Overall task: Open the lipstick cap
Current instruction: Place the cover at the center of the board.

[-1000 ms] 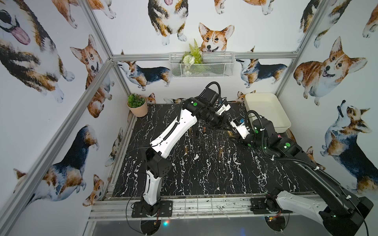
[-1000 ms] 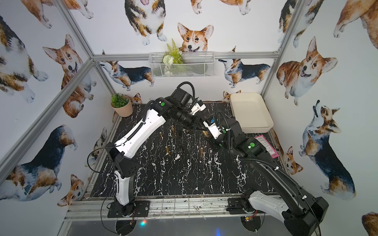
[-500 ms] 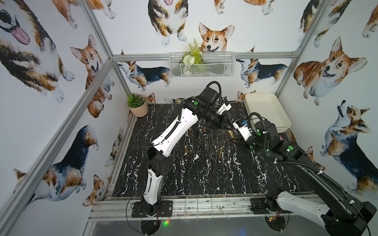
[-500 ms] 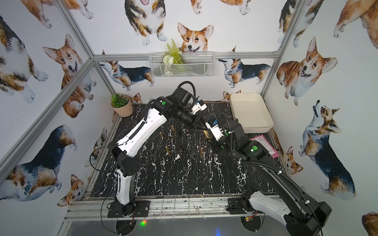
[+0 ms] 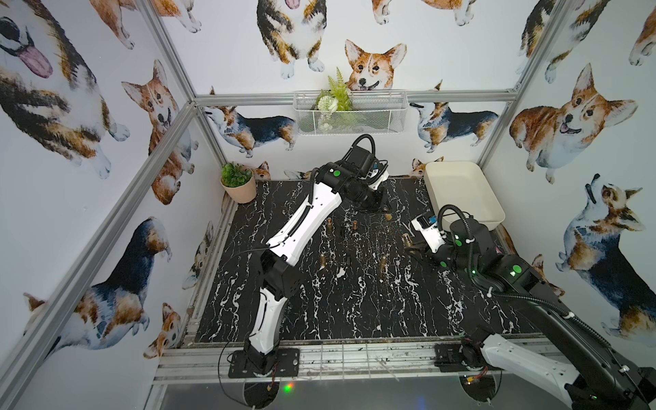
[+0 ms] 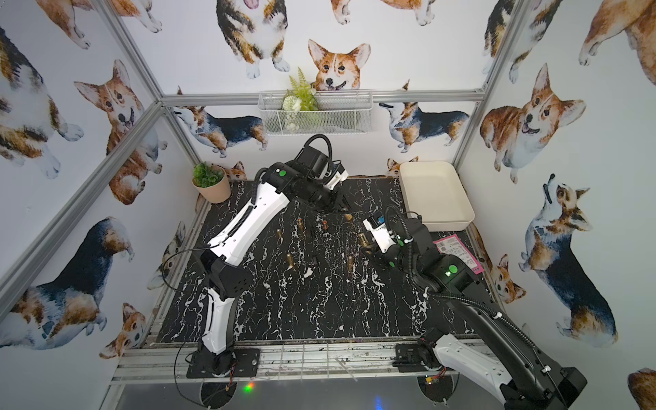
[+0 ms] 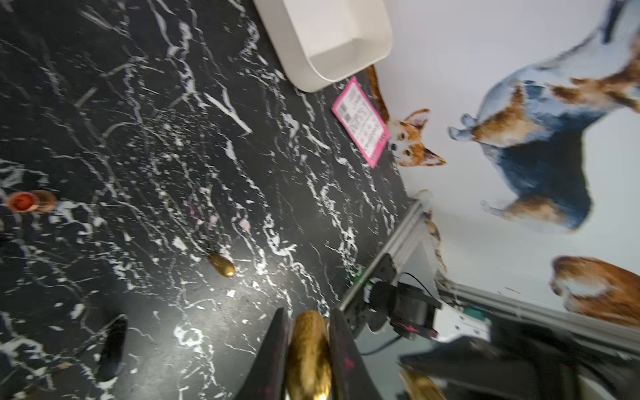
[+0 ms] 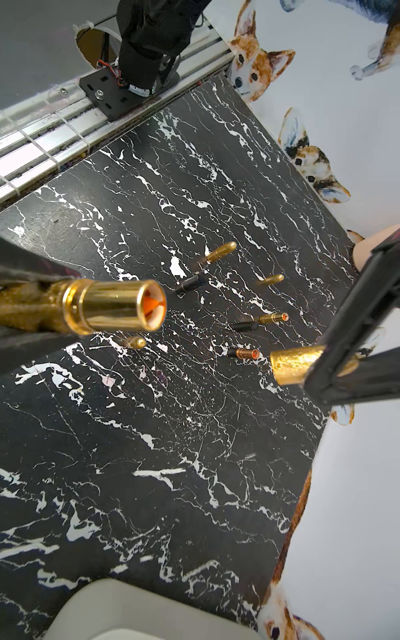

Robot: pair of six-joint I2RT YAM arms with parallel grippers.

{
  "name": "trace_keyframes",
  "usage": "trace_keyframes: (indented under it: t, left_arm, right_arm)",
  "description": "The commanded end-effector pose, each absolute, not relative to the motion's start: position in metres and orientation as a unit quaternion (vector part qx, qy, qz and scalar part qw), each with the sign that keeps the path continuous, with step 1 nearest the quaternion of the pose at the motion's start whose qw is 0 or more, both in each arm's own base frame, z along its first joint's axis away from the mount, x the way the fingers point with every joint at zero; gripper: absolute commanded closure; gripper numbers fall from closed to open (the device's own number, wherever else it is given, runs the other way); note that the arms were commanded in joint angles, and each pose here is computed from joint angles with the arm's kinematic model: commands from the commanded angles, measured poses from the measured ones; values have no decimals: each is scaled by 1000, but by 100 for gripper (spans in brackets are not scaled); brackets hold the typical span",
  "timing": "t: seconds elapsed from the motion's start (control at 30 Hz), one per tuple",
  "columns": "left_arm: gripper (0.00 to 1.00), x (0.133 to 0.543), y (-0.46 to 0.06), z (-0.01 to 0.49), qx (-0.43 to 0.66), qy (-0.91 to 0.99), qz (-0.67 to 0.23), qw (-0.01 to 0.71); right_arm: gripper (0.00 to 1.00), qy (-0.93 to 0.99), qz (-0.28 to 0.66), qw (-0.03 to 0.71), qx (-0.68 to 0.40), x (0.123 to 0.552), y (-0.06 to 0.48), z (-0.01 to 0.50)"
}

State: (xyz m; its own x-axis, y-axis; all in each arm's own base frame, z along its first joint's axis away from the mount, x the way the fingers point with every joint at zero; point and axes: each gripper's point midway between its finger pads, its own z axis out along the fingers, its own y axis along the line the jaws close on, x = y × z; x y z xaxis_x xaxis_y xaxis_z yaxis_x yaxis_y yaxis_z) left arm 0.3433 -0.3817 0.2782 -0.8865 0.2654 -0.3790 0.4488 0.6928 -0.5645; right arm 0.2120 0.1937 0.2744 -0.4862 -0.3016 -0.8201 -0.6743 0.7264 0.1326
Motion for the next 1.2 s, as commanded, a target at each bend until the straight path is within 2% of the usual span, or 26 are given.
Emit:
trace_keyframes:
  t: [0.0, 0.17, 0.3, 0.63, 0.8, 1.17]
  left_arm:
    - [100, 385, -362, 236, 175, 941, -219, 190]
    - [100, 428, -366, 192, 174, 945, -151, 230]
    - [100, 443, -375, 159, 171, 951, -136, 221]
    - [100, 450, -385, 94, 166, 955, -66, 235]
    - [100, 453, -386, 81, 164, 954, -43, 249]
    - [100, 452, -390, 49, 142, 958, -54, 241]
  right_arm:
    - [100, 829, 217, 437, -274, 210, 183, 285]
    - [100, 825, 208, 455, -262, 205, 171, 293]
    - [100, 823, 204, 464, -257, 201, 165, 296]
    - [100, 819, 200, 473, -255, 202, 163, 291]
    - [100, 820, 192, 475, -256, 202, 160, 289]
    - [100, 822, 187, 474, -256, 202, 159, 286]
